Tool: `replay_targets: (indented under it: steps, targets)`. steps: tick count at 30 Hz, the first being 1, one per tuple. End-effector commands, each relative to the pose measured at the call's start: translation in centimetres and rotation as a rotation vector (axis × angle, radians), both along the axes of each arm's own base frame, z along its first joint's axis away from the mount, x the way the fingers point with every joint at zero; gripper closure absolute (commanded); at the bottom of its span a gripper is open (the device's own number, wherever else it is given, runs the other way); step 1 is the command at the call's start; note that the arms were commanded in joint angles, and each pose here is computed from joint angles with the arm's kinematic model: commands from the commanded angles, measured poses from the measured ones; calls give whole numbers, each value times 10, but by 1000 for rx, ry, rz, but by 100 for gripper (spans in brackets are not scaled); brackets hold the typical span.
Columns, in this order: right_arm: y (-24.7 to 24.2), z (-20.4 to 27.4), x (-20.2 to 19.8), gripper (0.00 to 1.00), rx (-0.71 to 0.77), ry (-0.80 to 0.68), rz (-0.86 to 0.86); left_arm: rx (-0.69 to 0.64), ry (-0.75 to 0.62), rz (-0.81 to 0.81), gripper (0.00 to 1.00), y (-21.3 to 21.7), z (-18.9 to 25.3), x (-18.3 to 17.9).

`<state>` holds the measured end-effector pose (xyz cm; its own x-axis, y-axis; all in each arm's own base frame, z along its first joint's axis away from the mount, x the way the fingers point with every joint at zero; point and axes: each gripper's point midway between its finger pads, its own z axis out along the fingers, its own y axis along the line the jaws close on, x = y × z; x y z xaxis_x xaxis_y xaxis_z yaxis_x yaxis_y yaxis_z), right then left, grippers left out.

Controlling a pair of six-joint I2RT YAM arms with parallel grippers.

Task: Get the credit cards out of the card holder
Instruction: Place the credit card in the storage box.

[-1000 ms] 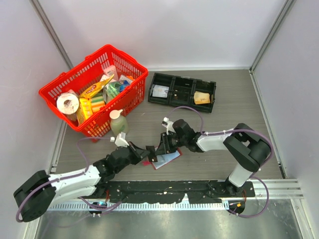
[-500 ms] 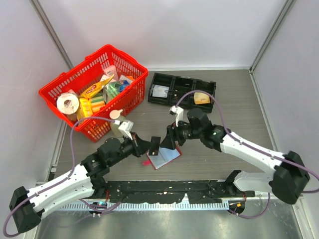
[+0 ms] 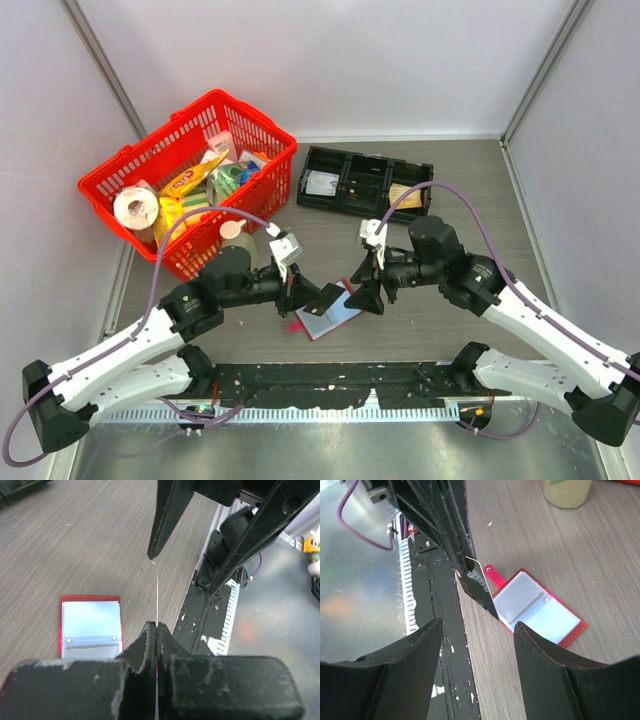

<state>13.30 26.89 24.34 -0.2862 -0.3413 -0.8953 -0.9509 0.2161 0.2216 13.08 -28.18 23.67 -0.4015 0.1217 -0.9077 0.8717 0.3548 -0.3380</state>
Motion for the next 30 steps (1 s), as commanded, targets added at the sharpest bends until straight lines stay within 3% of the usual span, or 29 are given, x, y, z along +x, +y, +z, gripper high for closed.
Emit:
replay_targets:
  steps: [1,8,10,13,14,15,16,20,24,27,30]
  targets:
    - [4,12,-12,38,17,-45,124,4,-72,-155,100,-8,17,-15]
    - [10,5,-13,48,7,-30,177,2,-89,-231,100,-15,23,-21]
    - [12,5,-14,56,11,-26,193,0,-89,-244,100,-16,24,-22]
    - [16,8,-16,78,33,-16,213,4,-90,-245,100,-17,23,-21]
    - [18,8,-15,93,36,-11,211,11,-91,-233,100,-16,22,-19]
    - [19,7,-14,99,35,-8,213,20,-91,-221,100,-15,21,-17]
    - [19,6,-13,99,31,-4,204,32,-93,-195,99,-13,19,-14]
    - [20,-3,2,99,-1,21,130,75,-103,82,78,9,24,23]
    - [13,-15,44,99,-48,79,-71,129,-110,441,36,59,36,69]
    - [-3,-20,85,99,-29,194,-266,148,-112,603,17,95,44,87]
    - [-21,-23,134,99,11,250,-494,169,-87,759,6,129,44,103]
